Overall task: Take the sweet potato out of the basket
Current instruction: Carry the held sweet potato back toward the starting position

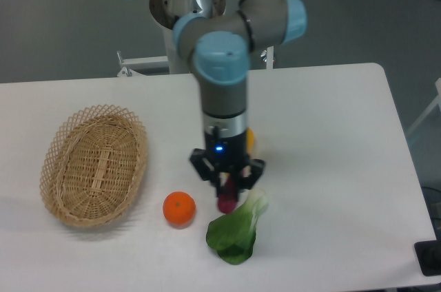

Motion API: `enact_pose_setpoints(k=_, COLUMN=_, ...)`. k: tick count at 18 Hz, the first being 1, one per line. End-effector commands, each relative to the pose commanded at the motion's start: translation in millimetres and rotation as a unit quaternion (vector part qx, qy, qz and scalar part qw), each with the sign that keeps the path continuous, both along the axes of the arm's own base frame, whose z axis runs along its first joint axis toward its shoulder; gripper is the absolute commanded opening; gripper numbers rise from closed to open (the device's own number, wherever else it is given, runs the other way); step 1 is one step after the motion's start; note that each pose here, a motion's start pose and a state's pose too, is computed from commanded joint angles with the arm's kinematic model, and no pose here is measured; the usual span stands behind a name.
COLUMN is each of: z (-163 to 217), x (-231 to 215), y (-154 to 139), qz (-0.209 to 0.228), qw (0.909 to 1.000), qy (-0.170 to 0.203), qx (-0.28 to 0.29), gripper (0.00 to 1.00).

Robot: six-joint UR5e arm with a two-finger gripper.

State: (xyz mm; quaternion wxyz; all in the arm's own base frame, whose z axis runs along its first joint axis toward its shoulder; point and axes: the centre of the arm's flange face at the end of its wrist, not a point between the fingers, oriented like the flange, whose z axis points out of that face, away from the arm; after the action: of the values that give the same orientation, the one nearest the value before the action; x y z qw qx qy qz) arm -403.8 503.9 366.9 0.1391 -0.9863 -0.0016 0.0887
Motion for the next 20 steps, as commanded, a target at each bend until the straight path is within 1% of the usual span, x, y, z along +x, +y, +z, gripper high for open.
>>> enact_pose_setpoints(k=1, z=0, x=-15, y=-7, qz=-0.006, qw=0.9999, qy=-0.002, qx=-0.008, gripper=0.14)
enact_pose_setpoints(k=3, z=1, x=-38, y=-9, qz=-0.014, qw=0.9997, qy=-0.009, qx=-0.020, gripper=0.14)
enact_pose_setpoints(k=5, z=-6, x=-57, y=-2, qz=-0.024, qw=0.9990, qy=-0.017, qx=-0.032, gripper=0.14)
enact_pose_setpoints(k=8, z=-21, x=-108, y=-21, qz=-0.040, qw=0.9982, qy=-0.014, qx=-0.043, gripper=0.14)
enact_pose_setpoints(k=10, z=-28, x=-131, y=-38, qz=-0.049, qw=0.9975, qy=-0.012, qx=-0.050, gripper=0.14)
enact_pose_setpoints(k=13, z=-34, x=-158, y=-60, qz=-0.078, qw=0.9948, qy=-0.014, qx=-0.064, gripper=0.14)
enact_pose_setpoints(k=15, z=-38, x=-174, y=-56, qz=-0.088, qw=0.9925, qy=-0.028, qx=-0.080, gripper=0.14)
enact_pose_setpoints(k=17, z=-37, x=-186, y=-57, qz=-0.085, qw=0.9892, qy=-0.041, qx=-0.112, gripper=0.14)
enact_pose_setpoints(k=20, z=-42, x=-192, y=-57, qz=-0.084, qw=0.9875, qy=-0.043, qx=-0.127, gripper=0.14)
